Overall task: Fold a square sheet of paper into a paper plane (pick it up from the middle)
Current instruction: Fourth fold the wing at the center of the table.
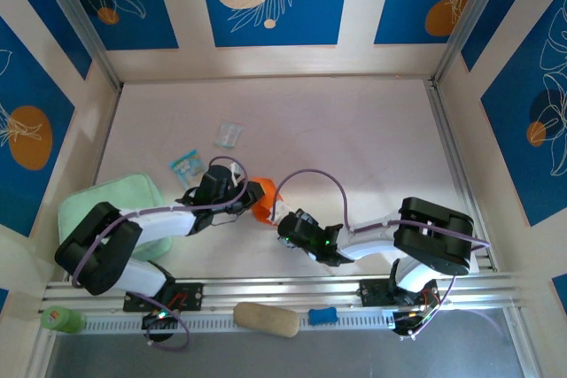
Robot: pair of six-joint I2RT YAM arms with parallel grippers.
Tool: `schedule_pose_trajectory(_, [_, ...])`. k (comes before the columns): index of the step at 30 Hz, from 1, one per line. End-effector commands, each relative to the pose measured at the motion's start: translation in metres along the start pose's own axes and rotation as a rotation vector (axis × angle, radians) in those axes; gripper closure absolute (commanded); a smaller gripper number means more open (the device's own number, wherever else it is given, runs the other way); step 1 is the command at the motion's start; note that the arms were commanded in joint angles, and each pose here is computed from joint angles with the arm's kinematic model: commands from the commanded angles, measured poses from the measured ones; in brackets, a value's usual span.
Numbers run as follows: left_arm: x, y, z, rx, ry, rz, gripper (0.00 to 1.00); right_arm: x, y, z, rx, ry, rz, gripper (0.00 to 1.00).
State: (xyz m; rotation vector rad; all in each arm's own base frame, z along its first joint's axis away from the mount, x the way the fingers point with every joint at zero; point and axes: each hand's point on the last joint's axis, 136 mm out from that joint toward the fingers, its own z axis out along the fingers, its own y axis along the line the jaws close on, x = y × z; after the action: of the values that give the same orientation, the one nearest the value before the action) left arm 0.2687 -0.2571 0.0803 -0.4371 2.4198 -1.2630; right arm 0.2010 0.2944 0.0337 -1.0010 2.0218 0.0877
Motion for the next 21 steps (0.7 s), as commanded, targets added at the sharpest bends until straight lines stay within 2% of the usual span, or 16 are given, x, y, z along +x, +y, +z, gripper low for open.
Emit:
schedule_pose_trajectory(1, [-0.008,-0.007,-0.005,0.001,-0.028,0.026,0.72,-0.003,-0.001,-0.002,-0.004,-0.024,0.028,0.93])
schedule_pose_trajectory(5, [-0.010,-0.004,-0.010,-0.031,-0.043,0.041,0.54,-0.004,0.005,-0.002,-0.060,-0.021,0.074,0.95])
schedule_pose_trajectory(11, [-0.009,0.006,-0.010,-0.068,-0.035,0.037,0.49,-0.004,0.007,-0.001,-0.093,-0.014,0.108,0.94])
schedule_pose_trajectory(16, [-0.006,0.009,-0.005,-0.071,-0.007,0.029,0.56,-0.008,0.005,-0.001,-0.086,-0.026,0.105,0.92])
schedule_pose_trajectory(19, [-0.006,0.011,-0.003,-0.075,-0.001,0.023,0.68,-0.010,0.005,-0.002,-0.091,-0.038,0.108,0.91])
schedule_pose_trajectory(21, [-0.005,0.010,-0.002,-0.072,0.006,0.020,0.81,-0.012,0.006,-0.002,-0.094,-0.040,0.101,0.89])
